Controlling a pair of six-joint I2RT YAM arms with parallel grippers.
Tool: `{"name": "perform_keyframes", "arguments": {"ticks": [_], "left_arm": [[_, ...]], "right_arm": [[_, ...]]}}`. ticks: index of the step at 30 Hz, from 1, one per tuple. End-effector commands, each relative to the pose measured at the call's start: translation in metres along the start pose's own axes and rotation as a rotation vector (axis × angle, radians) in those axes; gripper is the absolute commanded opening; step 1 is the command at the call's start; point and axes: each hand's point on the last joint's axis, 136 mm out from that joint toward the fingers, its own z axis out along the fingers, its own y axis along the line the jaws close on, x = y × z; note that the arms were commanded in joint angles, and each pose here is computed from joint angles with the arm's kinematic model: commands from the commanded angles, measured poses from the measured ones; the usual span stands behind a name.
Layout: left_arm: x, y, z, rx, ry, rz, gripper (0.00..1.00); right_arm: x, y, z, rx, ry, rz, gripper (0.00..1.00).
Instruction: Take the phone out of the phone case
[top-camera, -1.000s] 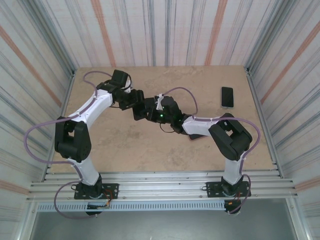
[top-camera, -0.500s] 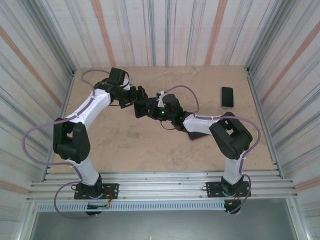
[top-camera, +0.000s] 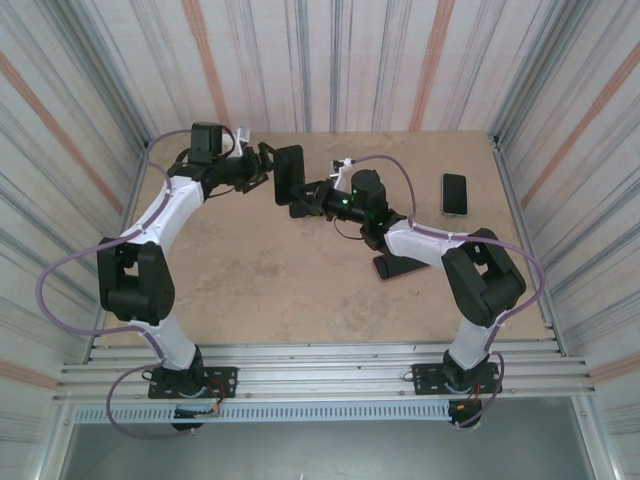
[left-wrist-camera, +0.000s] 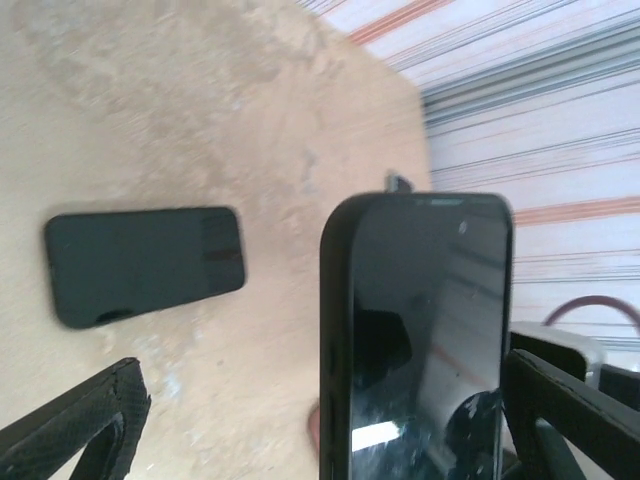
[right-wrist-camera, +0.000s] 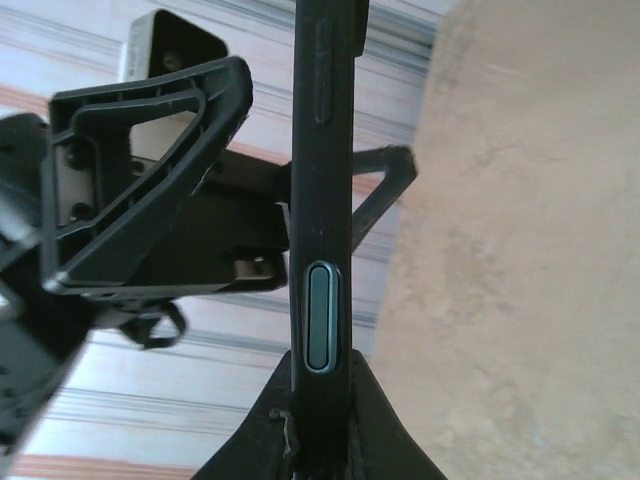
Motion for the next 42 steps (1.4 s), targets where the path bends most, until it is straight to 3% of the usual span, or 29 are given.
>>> {"name": "perform_keyframes", "arguments": {"ticks": [1, 9, 21, 25, 31, 42], "left_arm": [[-0.018, -0.058, -0.026, 0.211, -0.057, 0.027, 0.92], [-0.02, -0.092, -0.037, 0.346, -0.026, 0.032, 0.8], [-0.01, -0.123, -0.041, 0.465, 0.025, 0.073, 0.52], [-0.009, -0.126, -0.042, 0.48, 0.034, 0.078, 0.38], [-0.018, -0.121, -0.05, 0.481, -0.003, 0.076, 0.27], [-0.029, -0.121, -0.052, 0.527, -0.03, 0.044, 0.16]], "right_arm": [[-0.003, 0.055, -0.011, -0.176, 0.017, 0.015, 0.0], [-0.009, 0.071, -0.017, -0.222, 0.041, 0.046, 0.0], [-0.024, 0.084, -0.014, -0.275, 0.049, 0.101, 0.0], [-0.029, 0.087, -0.014, -0.284, 0.056, 0.102, 0.0], [-0.029, 0.086, -0.013, -0.28, 0.084, 0.108, 0.0], [-0.018, 0.087, -0.014, -0.287, 0.159, 0.09, 0.0]]}}
